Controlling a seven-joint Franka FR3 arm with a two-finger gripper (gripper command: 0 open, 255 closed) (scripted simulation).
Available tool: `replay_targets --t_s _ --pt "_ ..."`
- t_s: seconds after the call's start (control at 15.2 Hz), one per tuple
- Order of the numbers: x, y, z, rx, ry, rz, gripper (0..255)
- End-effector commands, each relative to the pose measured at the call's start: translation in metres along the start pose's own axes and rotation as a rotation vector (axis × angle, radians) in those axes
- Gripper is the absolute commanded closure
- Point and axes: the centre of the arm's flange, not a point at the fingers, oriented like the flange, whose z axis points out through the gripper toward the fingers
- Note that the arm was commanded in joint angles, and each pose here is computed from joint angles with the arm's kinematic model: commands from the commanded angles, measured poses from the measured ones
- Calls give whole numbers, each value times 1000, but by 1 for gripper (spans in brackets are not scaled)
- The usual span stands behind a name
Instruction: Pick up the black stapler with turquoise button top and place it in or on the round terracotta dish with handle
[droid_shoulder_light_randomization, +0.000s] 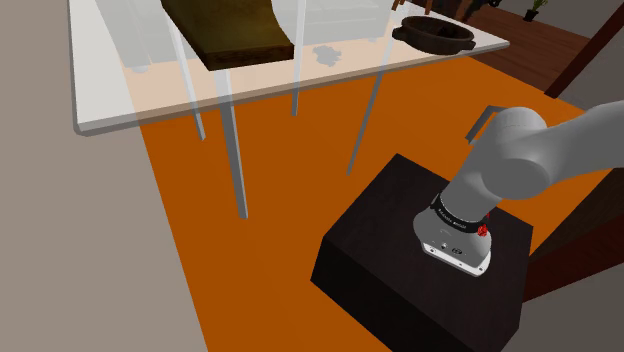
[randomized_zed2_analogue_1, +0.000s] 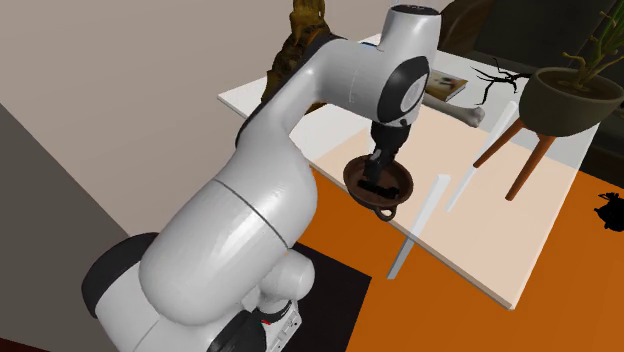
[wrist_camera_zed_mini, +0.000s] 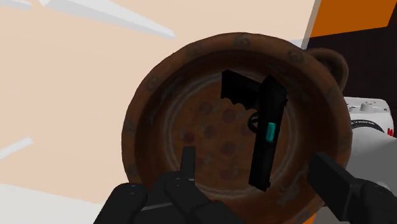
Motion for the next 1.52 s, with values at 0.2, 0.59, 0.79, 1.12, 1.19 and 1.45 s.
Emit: replay_targets --t_s 0.2,0.59,0.79,1.12,1.19,1.45 --pt "-49 -85 -18 -228 95 -56 0" --pt "-49 -84 7 -240 101 -59 0" --pt "-48 -81 21 -240 101 -59 0" --pt "-48 -81 21 -240 101 -59 0" --pt "-48 -81 21 -240 101 -59 0" --pt "-48 -66 27 -241 106 -58 255"
